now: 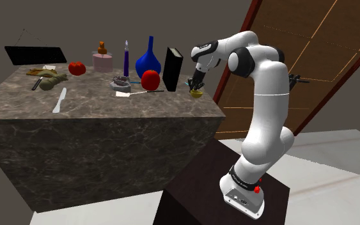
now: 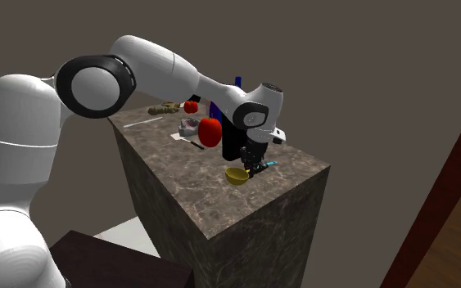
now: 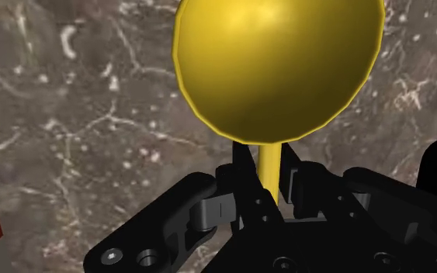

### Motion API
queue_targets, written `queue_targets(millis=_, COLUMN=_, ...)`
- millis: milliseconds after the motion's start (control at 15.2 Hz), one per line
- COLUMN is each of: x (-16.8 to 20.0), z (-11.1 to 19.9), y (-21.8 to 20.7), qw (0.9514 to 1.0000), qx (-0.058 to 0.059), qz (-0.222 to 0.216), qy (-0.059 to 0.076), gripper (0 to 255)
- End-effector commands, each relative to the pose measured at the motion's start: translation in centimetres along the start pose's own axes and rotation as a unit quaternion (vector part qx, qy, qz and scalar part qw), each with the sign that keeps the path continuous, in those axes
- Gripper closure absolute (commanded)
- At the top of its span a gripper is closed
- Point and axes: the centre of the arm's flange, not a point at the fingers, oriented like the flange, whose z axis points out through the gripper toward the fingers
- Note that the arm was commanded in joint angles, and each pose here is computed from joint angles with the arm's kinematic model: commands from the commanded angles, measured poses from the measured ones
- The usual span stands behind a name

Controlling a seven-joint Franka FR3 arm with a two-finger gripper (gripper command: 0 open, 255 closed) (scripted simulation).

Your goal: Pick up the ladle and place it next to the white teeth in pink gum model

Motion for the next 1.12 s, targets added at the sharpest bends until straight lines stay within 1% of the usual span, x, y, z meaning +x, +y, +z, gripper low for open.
queue_targets(millis=0, x=0.0, z=0.1, y=-0.1, qw=1.0, qx=0.0, qz=-0.001, qy=-0.001, gripper=255)
queue_targets(millis=396, x=0.0, z=0.1, y=-0.1, qw=1.0, qx=0.0, qz=-0.001, qy=-0.001, gripper=255)
queue_targets(millis=1056, x=-0.4, z=-5.1, y=-1.0, qw=1.0, qx=0.0, qz=-0.001, qy=-0.001, gripper=255)
